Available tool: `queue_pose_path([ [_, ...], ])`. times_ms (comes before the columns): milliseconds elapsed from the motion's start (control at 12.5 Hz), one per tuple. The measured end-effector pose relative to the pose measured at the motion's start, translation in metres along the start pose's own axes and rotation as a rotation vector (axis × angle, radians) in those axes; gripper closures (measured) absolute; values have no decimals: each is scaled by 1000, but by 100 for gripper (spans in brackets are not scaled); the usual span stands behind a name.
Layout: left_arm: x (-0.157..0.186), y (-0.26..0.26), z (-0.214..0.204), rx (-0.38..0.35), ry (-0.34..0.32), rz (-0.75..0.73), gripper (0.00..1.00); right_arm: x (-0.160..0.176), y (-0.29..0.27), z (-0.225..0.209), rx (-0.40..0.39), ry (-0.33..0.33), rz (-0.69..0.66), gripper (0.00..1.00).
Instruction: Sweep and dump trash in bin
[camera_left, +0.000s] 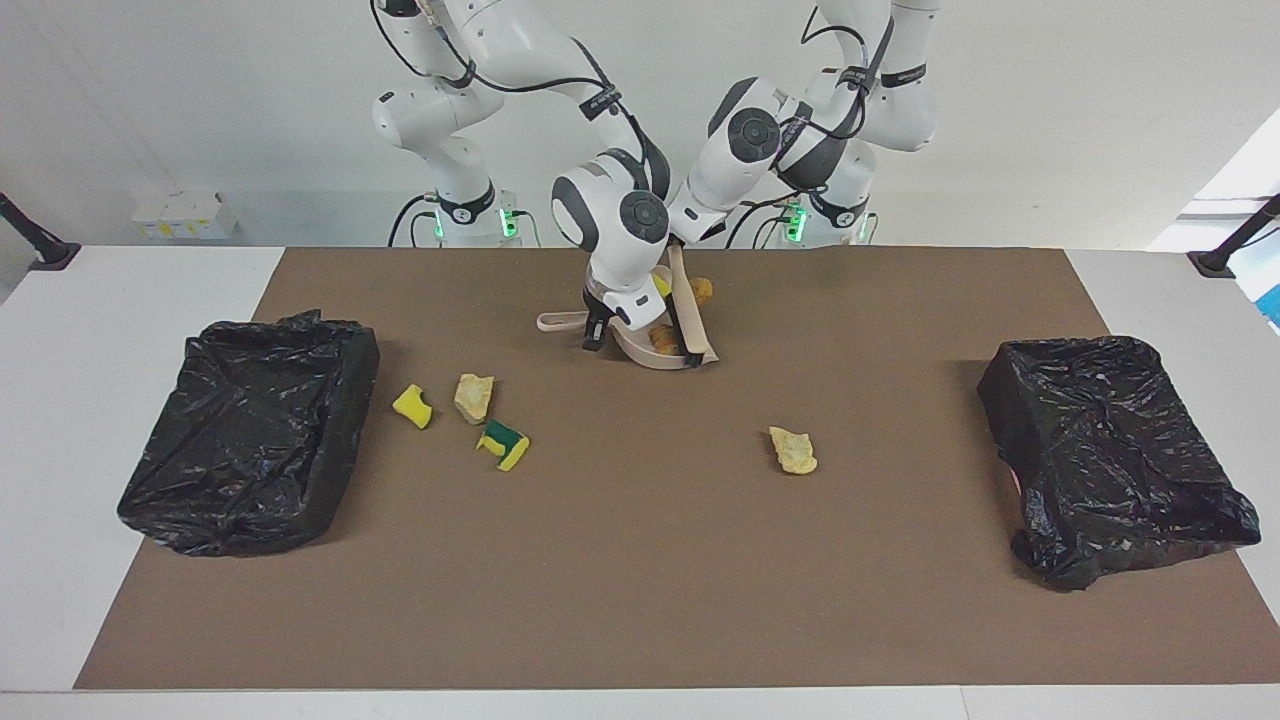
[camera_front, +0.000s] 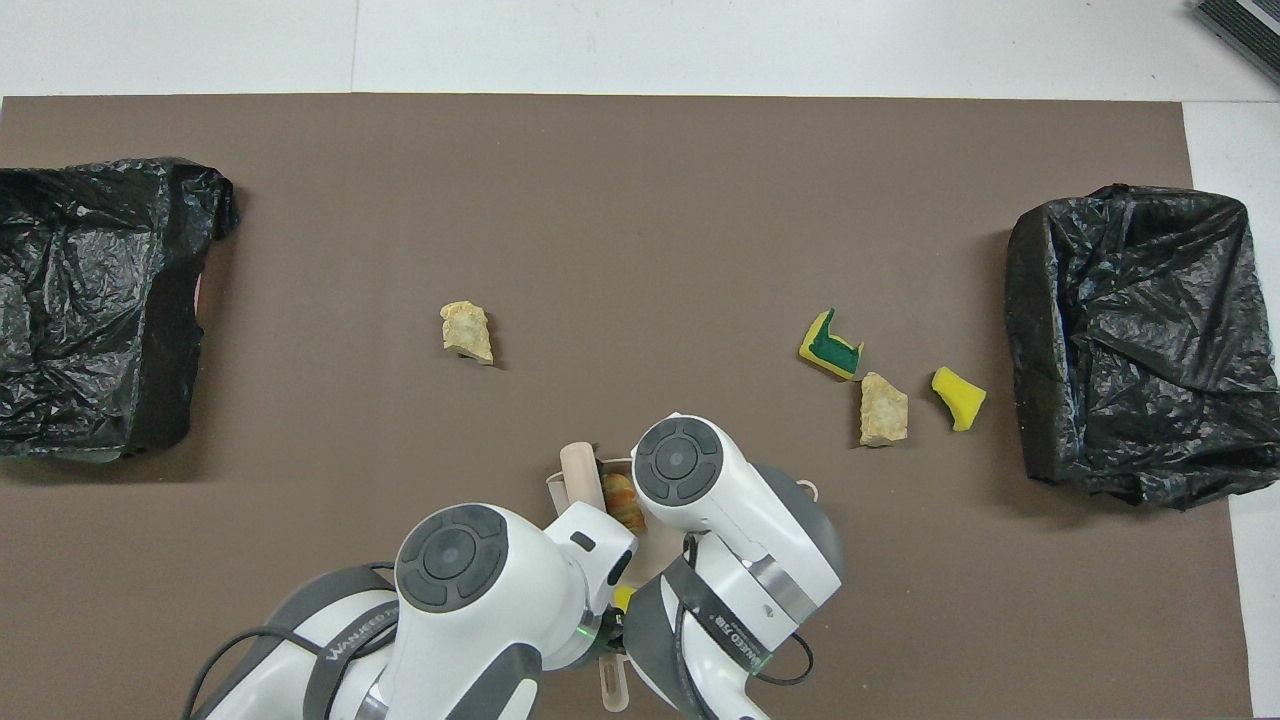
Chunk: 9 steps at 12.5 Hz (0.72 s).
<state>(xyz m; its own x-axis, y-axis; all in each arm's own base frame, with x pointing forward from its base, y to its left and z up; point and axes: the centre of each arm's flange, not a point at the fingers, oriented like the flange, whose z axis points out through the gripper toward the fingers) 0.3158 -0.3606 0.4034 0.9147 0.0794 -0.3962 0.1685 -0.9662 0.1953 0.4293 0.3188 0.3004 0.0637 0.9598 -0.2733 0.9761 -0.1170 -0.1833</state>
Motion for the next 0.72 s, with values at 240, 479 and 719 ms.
queue_pose_path([
  [240,33,-20,-32,-52,29,-73,74,-5,9,0,1,6,17,92],
  [479,77,-51,-59,6,122,-17,74,-10,25,-4,-3,19,42,81],
  [719,130,-75,-89,151,232,94,74,-20,34,-3,12,13,64,68],
])
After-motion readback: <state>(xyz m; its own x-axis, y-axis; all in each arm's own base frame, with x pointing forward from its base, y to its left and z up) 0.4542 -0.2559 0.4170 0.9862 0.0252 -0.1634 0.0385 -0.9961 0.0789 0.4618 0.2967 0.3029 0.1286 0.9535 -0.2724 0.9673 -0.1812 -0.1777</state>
